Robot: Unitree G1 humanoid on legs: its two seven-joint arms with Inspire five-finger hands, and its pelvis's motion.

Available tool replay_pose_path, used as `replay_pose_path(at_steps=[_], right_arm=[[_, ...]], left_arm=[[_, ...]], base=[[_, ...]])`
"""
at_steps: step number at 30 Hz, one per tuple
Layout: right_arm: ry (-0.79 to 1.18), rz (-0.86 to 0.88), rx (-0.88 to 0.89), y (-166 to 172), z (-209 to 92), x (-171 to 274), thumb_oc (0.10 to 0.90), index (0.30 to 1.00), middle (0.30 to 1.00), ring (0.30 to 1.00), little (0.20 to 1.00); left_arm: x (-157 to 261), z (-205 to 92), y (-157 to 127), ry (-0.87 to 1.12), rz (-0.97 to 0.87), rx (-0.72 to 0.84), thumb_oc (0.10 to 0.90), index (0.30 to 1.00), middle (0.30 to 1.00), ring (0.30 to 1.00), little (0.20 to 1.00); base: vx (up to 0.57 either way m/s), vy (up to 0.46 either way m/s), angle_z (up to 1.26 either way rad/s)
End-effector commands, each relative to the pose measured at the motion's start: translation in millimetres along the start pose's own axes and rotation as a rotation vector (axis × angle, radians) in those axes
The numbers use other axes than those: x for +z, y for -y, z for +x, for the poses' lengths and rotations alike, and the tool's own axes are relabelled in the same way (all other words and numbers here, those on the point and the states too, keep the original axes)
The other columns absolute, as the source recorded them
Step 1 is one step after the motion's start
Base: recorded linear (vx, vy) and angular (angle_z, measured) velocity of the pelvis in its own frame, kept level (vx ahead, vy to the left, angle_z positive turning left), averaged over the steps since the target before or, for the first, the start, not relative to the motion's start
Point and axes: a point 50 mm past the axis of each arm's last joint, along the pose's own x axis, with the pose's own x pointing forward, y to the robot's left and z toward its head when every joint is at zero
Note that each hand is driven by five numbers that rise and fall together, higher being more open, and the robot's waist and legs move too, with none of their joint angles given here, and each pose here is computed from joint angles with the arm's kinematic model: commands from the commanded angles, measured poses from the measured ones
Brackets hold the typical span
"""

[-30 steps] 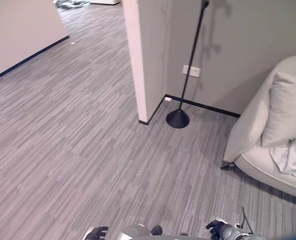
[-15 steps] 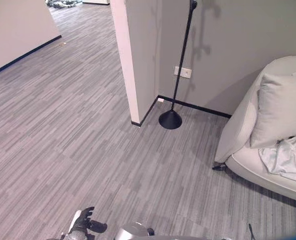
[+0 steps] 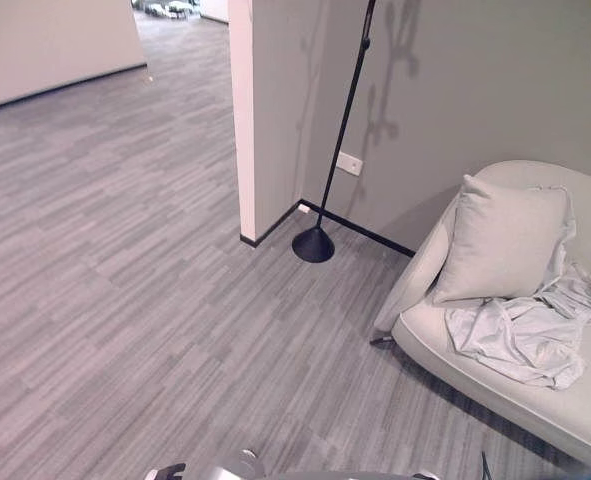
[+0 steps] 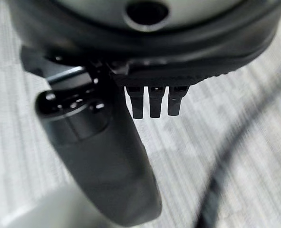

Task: Hang the clothes on the sofa on the clothes rack.

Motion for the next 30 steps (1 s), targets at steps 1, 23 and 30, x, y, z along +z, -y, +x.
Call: replay_pose_path(at_steps=[1, 23, 30], right_arm=[[-0.051, -0.074, -0.016, 20.1, -1.4, -11.4, 0.800, 0.900, 0.900, 0.900, 0.900], [-0.046, 0.069, 0.049, -1.2, -1.2, -15.7, 0.800, 0.900, 0.900, 0.900, 0.900], [-0.014, 0.087, -0.014, 16.2, -1.2, -9.8, 0.800, 0.900, 0.900, 0.900, 0.900]], left_arm=[[20.5, 4.3, -2.5, 0.041, 0.023, -0.016, 0.800, 0.900, 0.900, 0.900, 0.900], [70.2, 6.5, 11.7, 0.210, 0.246, -0.121, 0.800, 0.900, 0.900, 0.900, 0.900], [76.2, 5.7, 15.8, 0.241, 0.276, -0.092, 0.800, 0.900, 0.900, 0.900, 0.900]], base=[[-0.01, -0.129, -0.97], [0.16, -0.353, 0.02], [0.04, -0.679, 0.35]])
